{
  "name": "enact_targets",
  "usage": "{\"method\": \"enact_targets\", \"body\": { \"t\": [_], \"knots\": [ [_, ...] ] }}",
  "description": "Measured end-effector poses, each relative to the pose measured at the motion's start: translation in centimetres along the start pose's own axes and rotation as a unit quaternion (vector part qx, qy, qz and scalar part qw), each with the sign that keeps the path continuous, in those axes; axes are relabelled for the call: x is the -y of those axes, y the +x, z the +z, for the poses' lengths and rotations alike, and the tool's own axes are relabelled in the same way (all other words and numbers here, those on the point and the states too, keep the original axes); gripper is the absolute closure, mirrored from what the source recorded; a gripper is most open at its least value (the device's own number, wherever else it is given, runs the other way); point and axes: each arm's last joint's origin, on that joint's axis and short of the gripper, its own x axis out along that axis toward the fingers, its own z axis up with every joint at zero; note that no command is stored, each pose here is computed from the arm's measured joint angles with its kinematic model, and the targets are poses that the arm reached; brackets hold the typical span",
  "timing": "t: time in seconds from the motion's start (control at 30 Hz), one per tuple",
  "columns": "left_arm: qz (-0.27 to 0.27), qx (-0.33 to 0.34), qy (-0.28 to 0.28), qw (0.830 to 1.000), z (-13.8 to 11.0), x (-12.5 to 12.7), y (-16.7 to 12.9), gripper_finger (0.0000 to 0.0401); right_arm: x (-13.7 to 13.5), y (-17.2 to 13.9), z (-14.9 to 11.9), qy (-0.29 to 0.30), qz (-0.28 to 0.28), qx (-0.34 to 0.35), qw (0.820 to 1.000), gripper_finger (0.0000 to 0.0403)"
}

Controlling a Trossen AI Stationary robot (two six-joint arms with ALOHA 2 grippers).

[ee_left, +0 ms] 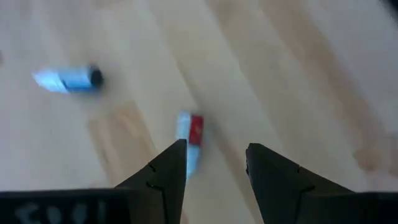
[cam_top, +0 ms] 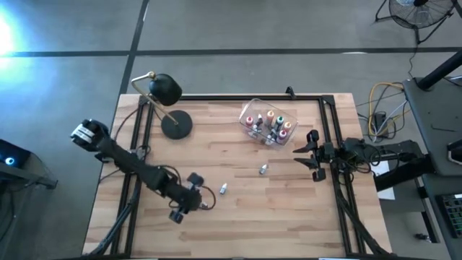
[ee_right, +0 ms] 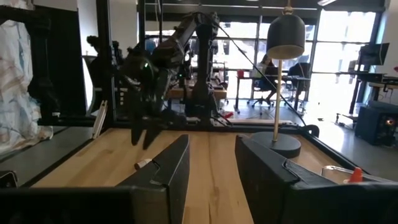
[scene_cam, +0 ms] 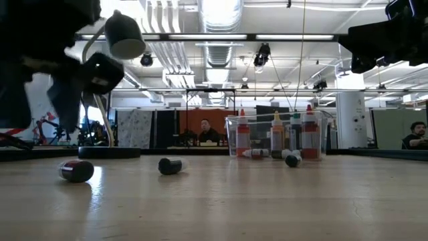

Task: Pick & Place food coloring
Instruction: Put the small red food coloring bottle into the transparent bin

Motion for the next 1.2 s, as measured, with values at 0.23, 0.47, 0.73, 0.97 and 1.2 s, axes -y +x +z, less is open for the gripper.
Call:
{"method": "enact_targets", "body": {
  "t": [0.23, 0.47, 0.73, 0.97, 1.2],
  "knots": [
    [0.039, -0.039, -0.032, 0.998, -0.9, -0.2, 3.0, 0.0261, 0.0, 0.0, 0.0, 0.000, 0.000, 0.000, 1.000, 0.0280],
    [0.048, -0.050, -0.058, 0.996, -1.3, -0.4, 4.4, 0.0271, 0.0, 0.0, 0.0, 0.000, 0.000, 0.000, 1.000, 0.0280],
    [0.052, -0.054, -0.066, 0.995, -1.3, -1.8, 4.5, 0.0372, 0.0, 0.0, 0.0, 0.000, 0.000, 0.000, 1.000, 0.0280],
    [0.123, -0.005, -0.152, 0.981, 0.5, -8.3, 2.4, 0.0367, 0.0, 0.0, 0.0, 0.000, 0.000, 0.000, 1.000, 0.0280],
    [0.204, 0.160, -0.188, 0.947, 7.0, -19.0, -3.4, 0.0361, 0.0, 0.0, 0.0, 0.000, 0.000, 0.000, 1.000, 0.0280]
  ]
}}
